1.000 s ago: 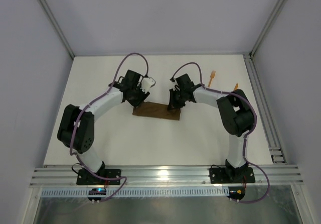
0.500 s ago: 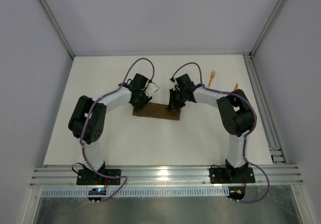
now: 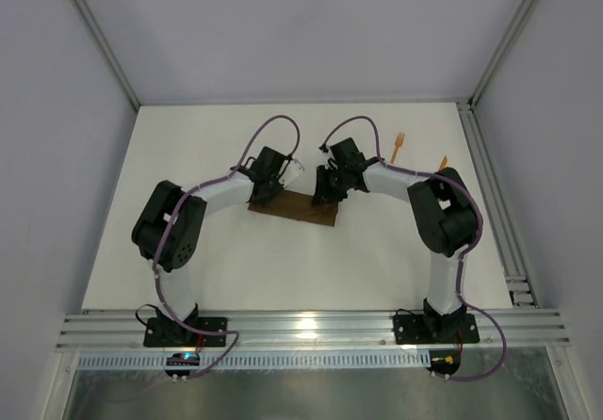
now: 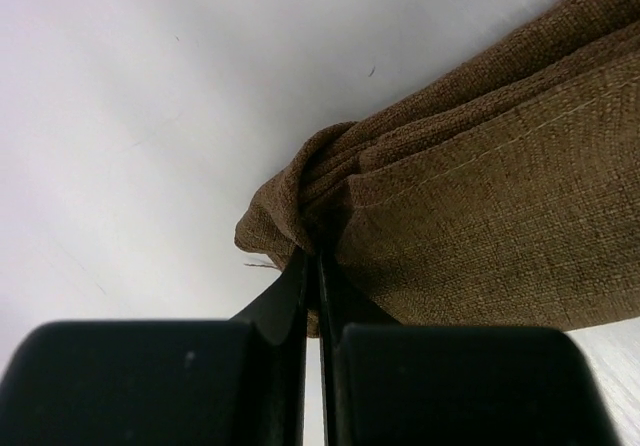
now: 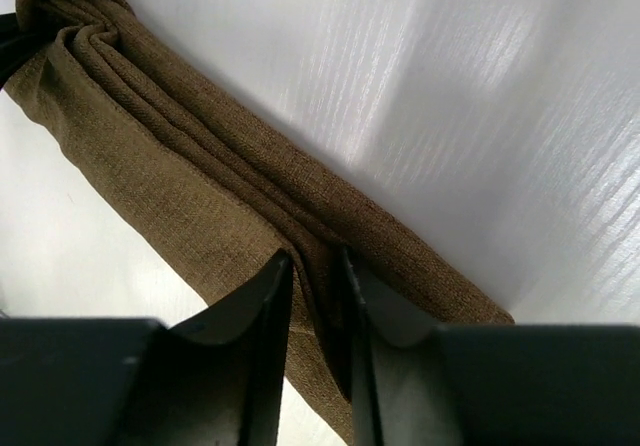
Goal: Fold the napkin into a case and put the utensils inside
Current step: Stuff the top corner of the smaller-rectangle-folded napkin into the folded napkin.
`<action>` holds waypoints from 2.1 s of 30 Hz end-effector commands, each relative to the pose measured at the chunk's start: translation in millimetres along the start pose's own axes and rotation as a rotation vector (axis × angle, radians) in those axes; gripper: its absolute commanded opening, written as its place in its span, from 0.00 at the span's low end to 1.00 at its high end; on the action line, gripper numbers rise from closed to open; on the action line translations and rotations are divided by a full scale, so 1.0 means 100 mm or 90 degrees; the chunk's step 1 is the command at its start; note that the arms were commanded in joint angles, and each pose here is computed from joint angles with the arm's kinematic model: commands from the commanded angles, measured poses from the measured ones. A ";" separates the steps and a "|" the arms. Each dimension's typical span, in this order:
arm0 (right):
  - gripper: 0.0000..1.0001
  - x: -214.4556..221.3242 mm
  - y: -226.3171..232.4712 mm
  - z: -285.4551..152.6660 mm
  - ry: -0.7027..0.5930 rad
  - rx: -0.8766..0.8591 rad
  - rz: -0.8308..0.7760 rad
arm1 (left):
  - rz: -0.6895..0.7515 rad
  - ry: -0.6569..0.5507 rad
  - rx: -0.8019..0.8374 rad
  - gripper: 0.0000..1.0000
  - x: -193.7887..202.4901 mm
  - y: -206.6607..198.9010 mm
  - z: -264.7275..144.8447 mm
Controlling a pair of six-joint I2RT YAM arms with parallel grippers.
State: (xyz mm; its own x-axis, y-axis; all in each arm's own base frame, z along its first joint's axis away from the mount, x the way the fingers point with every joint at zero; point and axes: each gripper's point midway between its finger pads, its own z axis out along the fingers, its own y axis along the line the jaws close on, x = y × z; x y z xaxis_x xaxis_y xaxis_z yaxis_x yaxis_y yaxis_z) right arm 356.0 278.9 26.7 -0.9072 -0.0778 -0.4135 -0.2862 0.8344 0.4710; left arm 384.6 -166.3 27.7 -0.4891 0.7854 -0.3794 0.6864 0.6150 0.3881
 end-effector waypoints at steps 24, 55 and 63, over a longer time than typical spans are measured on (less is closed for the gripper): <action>0.06 -0.54 1.21 -0.33 -0.238 -0.209 0.077 | -0.104 -0.018 0.049 0.08 0.00 -0.03 0.03; 0.03 -0.48 1.06 0.73 -0.216 -0.163 0.247 | -0.139 -0.036 0.094 0.15 -0.02 -0.07 -0.05; 0.03 -0.44 0.97 0.87 -0.190 -0.141 0.259 | -0.145 -0.047 0.077 0.47 -0.09 0.02 -0.06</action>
State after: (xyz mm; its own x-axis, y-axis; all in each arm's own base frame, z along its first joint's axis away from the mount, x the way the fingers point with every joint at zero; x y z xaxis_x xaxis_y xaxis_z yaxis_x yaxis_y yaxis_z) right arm 382.9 410.3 28.4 -0.8541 0.3880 -0.3464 -0.0404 0.6145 0.7879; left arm 390.8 -164.5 29.4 -0.5928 0.6343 -0.4962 0.6194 0.7529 0.2224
